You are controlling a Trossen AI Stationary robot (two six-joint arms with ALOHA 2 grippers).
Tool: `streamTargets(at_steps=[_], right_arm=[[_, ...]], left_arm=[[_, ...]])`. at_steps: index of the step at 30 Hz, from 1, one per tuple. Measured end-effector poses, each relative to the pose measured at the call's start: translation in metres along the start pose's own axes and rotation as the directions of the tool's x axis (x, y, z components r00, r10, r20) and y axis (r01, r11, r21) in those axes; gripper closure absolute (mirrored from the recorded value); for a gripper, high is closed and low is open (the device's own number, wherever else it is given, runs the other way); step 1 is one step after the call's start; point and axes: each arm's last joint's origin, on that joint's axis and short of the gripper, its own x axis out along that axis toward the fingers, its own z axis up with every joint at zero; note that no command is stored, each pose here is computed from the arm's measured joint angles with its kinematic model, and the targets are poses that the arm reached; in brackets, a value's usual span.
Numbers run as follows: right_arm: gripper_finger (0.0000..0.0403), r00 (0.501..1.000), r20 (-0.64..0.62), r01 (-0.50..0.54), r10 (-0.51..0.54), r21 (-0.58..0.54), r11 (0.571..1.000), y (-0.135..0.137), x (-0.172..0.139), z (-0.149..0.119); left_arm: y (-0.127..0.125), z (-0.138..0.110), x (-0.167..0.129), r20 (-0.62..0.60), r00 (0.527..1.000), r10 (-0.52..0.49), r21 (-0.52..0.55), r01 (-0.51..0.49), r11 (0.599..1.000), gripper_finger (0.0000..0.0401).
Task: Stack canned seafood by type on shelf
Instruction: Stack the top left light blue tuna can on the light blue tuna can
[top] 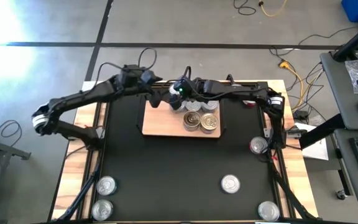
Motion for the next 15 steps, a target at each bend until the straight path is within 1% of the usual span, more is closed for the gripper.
streamTargets(at_steps=[2,5,9,12,15], right_arm=[[0.0041,1.000,-0.014,-0.002,0.002,0.022,1.000,0.000,0.000,-0.001],[0.0040,0.999,-0.031,-0.037,0.038,0.035,0.999,0.001,0.002,-0.003],[0.0040,0.996,-0.075,-0.053,0.055,0.026,0.998,0.002,0.010,-0.009],[0.0040,0.995,-0.081,-0.056,0.058,0.021,0.998,0.004,0.018,-0.014],[0.0040,0.995,-0.081,-0.062,0.062,0.003,0.998,0.005,0.025,-0.018]], left_arm=[[0.010,-0.004,0.011,-0.013,1.000,-0.027,-0.015,0.027,1.000,0.0072],[0.026,-0.009,0.022,-0.015,0.996,-0.082,-0.048,0.082,0.995,0.0072],[0.047,-0.013,0.031,0.004,0.995,-0.101,-0.078,0.101,0.992,0.0072],[0.059,-0.016,0.034,0.022,0.981,-0.191,-0.100,0.193,0.976,0.0072],[0.062,-0.023,0.041,0.004,0.966,-0.259,-0.117,0.258,0.959,0.0072]])
